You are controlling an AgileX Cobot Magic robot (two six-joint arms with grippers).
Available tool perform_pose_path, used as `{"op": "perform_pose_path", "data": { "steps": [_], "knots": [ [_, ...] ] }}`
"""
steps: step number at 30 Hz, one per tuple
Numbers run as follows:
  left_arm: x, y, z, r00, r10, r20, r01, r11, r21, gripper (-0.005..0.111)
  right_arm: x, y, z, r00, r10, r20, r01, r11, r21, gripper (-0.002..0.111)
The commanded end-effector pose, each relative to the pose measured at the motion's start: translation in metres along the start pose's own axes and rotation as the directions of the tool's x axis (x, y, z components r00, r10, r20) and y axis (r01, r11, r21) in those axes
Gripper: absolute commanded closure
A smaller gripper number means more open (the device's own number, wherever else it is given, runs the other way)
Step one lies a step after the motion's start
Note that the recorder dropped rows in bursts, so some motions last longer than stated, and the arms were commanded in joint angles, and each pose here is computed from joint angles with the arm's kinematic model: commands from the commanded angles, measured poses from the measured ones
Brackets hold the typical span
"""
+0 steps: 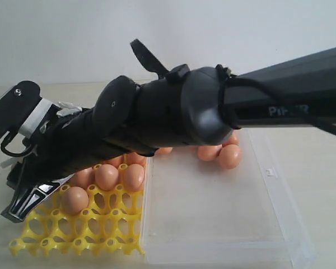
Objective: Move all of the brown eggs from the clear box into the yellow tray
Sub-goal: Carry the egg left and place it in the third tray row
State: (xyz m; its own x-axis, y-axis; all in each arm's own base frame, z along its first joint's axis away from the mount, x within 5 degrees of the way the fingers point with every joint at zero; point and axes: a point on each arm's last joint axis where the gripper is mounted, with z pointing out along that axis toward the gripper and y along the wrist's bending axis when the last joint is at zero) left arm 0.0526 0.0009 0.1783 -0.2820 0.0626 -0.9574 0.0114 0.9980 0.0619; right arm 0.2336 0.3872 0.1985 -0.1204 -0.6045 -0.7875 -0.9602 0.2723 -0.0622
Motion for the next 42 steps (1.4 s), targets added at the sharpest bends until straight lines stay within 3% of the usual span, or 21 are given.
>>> {"op": "perform_pose_path", "data": {
  "steps": [1, 7, 9, 10, 12, 15, 20, 24, 31, 35, 42],
  "knots": [
    [-0.001, 0.0, 0.0, 1.0, 0.005, 0.001, -0.005, 1.0, -0.004, 0.107, 0.007, 0.0, 0.013, 0.998, 0.056, 0.013, -0.056, 0.998, 0.015, 0.108],
    [-0.001, 0.0, 0.0, 1.0, 0.005, 0.001, -0.005, 1.0, -0.004, 0.107, 0.019, 0.007, 0.032, 0.994, 0.098, 0.043, -0.095, 0.993, -0.063, 0.108],
    [-0.001, 0.0, 0.0, 1.0, 0.005, 0.001, -0.005, 1.0, -0.004, 0.107, 0.018, 0.012, 0.029, 0.999, -0.021, 0.039, 0.026, 0.993, -0.118, 0.108],
    [-0.001, 0.0, 0.0, 1.0, 0.005, 0.001, -0.005, 1.0, -0.004, 0.107, 0.016, 0.011, 0.026, 0.998, -0.05, 0.036, 0.053, 0.993, -0.106, 0.108],
    [-0.001, 0.0, 0.0, 1.0, 0.005, 0.001, -0.005, 1.0, -0.004, 0.107, 0.005, 0.0, 0.015, 0.999, -0.03, 0.046, 0.028, 0.999, 0.038, 0.108],
    [-0.001, 0.0, 0.0, 1.0, 0.005, 0.001, -0.005, 1.0, -0.004, 0.107, -0.005, -0.009, -0.005, 0.999, -0.012, 0.051, 0.008, 0.997, 0.08, 0.108],
    [-0.001, 0.0, 0.0, 1.0, 0.005, 0.001, -0.005, 1.0, -0.004, 0.107, 0.018, -0.019, -0.012, 0.991, 0.121, 0.052, -0.13, 0.966, 0.222, 0.108],
    [-0.001, 0.0, 0.0, 1.0, 0.005, 0.001, -0.005, 1.0, -0.004, 0.107, 0.032, -0.018, -0.011, 0.962, 0.228, 0.152, -0.26, 0.934, 0.246, 0.108],
    [-0.001, 0.0, 0.0, 1.0, 0.005, 0.001, -0.005, 1.0, -0.004, 0.107, 0.028, -0.006, -0.012, 0.87, 0.321, 0.375, -0.367, 0.928, 0.057, 0.108],
    [-0.001, 0.0, 0.0, 1.0, 0.007, 0.001, -0.007, 1.0, -0.004, 0.107, 0.031, 0.001, -0.003, 0.845, 0.366, 0.388, -0.376, 0.925, -0.053, 0.108],
    [-0.001, 0.0, 0.0, 1.0, 0.007, 0.001, -0.007, 1.0, -0.004, 0.107, 0.049, 0.007, 0.016, 0.85, 0.393, 0.35, -0.38, 0.919, -0.109, 0.108]
  ]
}}
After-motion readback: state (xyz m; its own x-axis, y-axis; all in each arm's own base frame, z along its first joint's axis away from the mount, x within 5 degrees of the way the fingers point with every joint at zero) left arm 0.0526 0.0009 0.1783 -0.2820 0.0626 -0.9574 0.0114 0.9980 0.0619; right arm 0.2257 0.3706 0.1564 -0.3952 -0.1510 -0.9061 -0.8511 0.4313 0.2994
